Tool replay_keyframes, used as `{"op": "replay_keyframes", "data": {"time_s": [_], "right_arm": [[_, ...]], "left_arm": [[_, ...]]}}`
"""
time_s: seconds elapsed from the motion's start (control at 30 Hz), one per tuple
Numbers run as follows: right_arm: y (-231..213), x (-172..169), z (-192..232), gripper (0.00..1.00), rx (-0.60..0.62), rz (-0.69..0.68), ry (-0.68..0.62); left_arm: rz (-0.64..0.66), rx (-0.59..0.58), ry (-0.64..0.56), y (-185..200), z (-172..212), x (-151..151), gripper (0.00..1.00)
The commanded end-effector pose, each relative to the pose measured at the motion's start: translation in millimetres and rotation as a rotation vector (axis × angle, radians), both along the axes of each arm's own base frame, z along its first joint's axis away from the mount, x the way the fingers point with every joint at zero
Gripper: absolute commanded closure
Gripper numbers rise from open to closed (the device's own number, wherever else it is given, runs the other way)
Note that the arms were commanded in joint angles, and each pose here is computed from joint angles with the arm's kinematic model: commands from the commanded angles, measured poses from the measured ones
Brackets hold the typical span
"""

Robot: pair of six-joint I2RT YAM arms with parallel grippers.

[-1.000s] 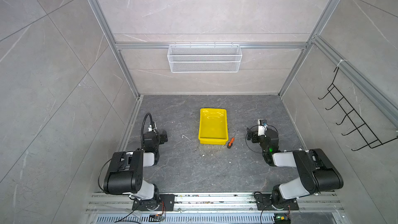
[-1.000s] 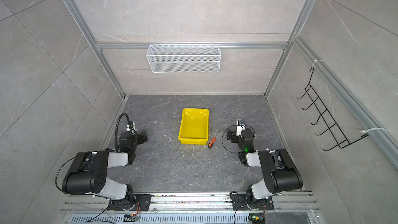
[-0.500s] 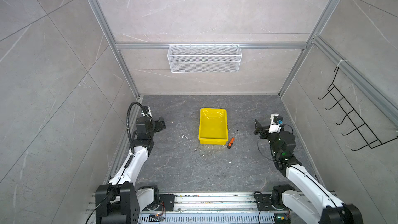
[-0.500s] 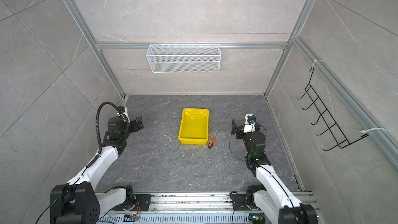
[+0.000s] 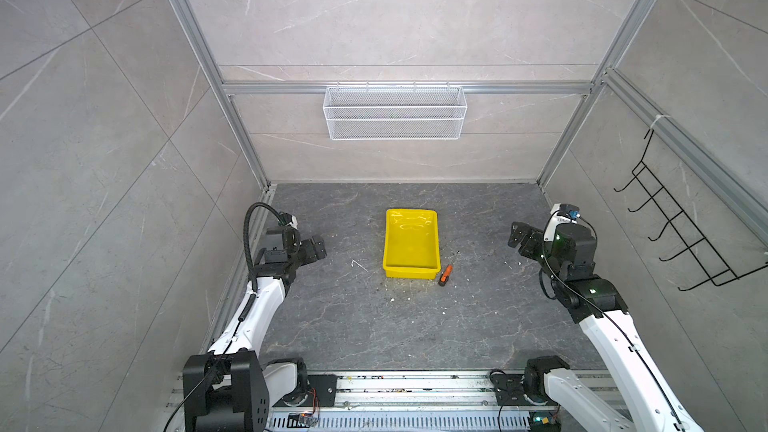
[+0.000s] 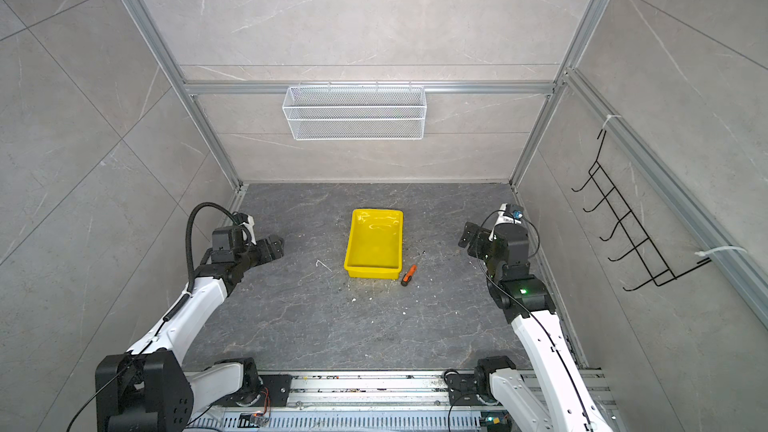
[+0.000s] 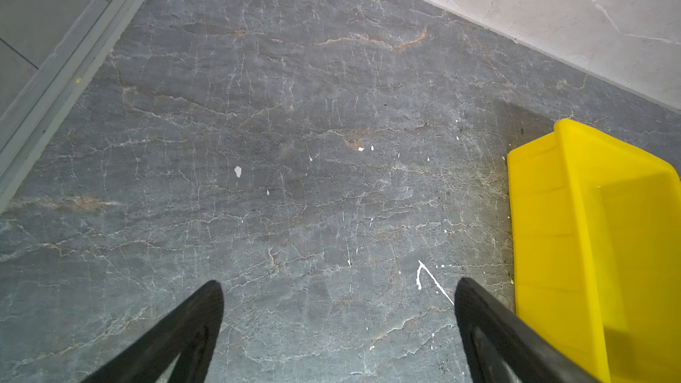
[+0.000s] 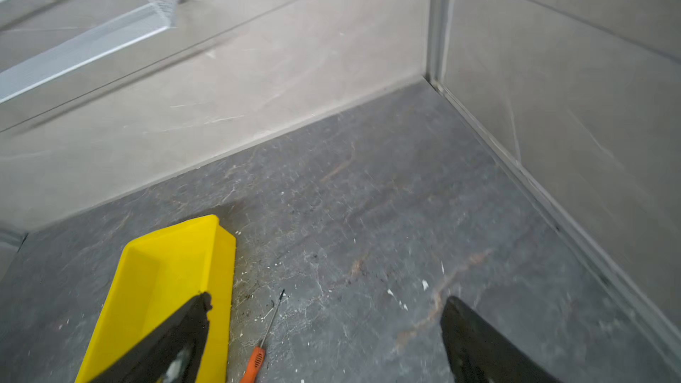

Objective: Put the screwdriver in the bin
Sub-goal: 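Raise both arms and move the right gripper toward the orange screwdriver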

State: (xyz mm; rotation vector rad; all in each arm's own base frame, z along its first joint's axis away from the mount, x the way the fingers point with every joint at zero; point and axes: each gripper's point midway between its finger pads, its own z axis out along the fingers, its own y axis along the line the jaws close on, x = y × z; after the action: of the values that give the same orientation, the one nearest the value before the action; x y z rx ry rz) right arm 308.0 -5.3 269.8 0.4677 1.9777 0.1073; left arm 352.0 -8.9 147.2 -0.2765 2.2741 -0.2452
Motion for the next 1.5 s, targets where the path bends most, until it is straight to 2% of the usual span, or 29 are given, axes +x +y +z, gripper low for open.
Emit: {"op": "replay_keyframes", "data": {"time_s": [0.0, 0.03, 0.1, 0.23, 0.3, 0.37, 0.47, 0.53, 0.6, 0.63, 0.67, 0.77, 0.83, 0.93, 1.03, 1.1, 1.17, 1.2, 1.23, 1.37, 1.4, 1.47], "right_arm": [[-45, -24, -33, 0.0, 0.053, -0.346, 0.106], [-45, -19, -38, 0.01, -0.001, -0.321, 0.135], [-38, -11, -43, 0.0, -0.033, -0.256, 0.191], [-3, -8, -71, 0.01, 0.024, -0.059, 0.337], [22, -12, -80, 0.01, 0.089, 0.086, 0.307], [35, -21, -81, 0.02, 0.121, 0.167, 0.248], [36, -42, -88, 0.02, 0.108, 0.196, 0.255], [29, -57, -96, 0.02, 0.082, 0.172, 0.306], [22, -65, -100, 0.01, 0.084, 0.131, 0.315], [18, -67, -103, 0.01, 0.09, 0.098, 0.318], [13, -68, -104, 0.01, 0.093, 0.062, 0.319], [-6, -69, -113, 0.01, 0.077, -0.074, 0.338], [-8, -68, -122, 0.01, 0.062, -0.083, 0.375], [-5, -67, -129, 0.01, 0.058, -0.06, 0.412], [-4, -68, -128, 0.01, 0.077, -0.068, 0.39], [8, -66, -123, 0.01, 0.105, 0.003, 0.385], [24, -62, -121, 0.01, 0.149, 0.085, 0.389], [32, -59, -121, 0.01, 0.18, 0.119, 0.379], [38, -57, -122, 0.02, 0.212, 0.138, 0.372], [51, -58, -131, 0.06, 0.319, 0.151, 0.374], [54, -60, -135, 0.06, 0.347, 0.148, 0.378], [59, -64, -140, 0.08, 0.399, 0.149, 0.382]], "left_arm": [[0.097, -0.021, 0.018, 10, -11, -4, 0.0], [0.11, -0.026, 0.028, 12, -13, -4, 0.0], [0.103, -0.025, 0.032, 10, -12, -4, 0.0], [0.109, -0.026, 0.019, 11, -12, -4, 0.0], [0.132, -0.039, 0.036, 13, -18, -6, 0.0], [0.159, -0.071, 0.05, 12, -24, -9, 0.0], [0.195, -0.198, 0.108, 2, -54, -15, 0.0], [0.103, -0.327, 0.163, -23, -52, -9, 0.0], [-0.001, -0.425, 0.15, -45, -40, 1, 0.0], [-0.014, -0.438, 0.145, -50, -35, 4, 0.0], [-0.014, -0.415, 0.139, -52, -31, 4, 0.0], [-0.006, -0.241, 0.127, -57, -23, -5, 0.0], [0.003, -0.124, 0.108, -67, -17, -18, 0.0], [-0.05, 0.011, -0.002, -96, -2, -37, 0.0], [-0.041, 0.101, -0.076, -100, 7, -52, 0.0], [0.011, 0.111, -0.076, -88, 6, -59, 0.0], [0.199, 0.119, -0.048, -55, -1, -71, 0.0], [0.333, 0.091, -0.02, -36, -7, -83, 0.01], [0.379, 0.075, -0.001, -28, -12, -91, 0.01], [0.295, 0.007, -0.03, -40, -19, -93, 0.05], [0.273, -0.019, -0.036, -45, -24, -92, 0.01], [0.223, -0.037, -0.037, -54, -37, -91, 0.0]]}}
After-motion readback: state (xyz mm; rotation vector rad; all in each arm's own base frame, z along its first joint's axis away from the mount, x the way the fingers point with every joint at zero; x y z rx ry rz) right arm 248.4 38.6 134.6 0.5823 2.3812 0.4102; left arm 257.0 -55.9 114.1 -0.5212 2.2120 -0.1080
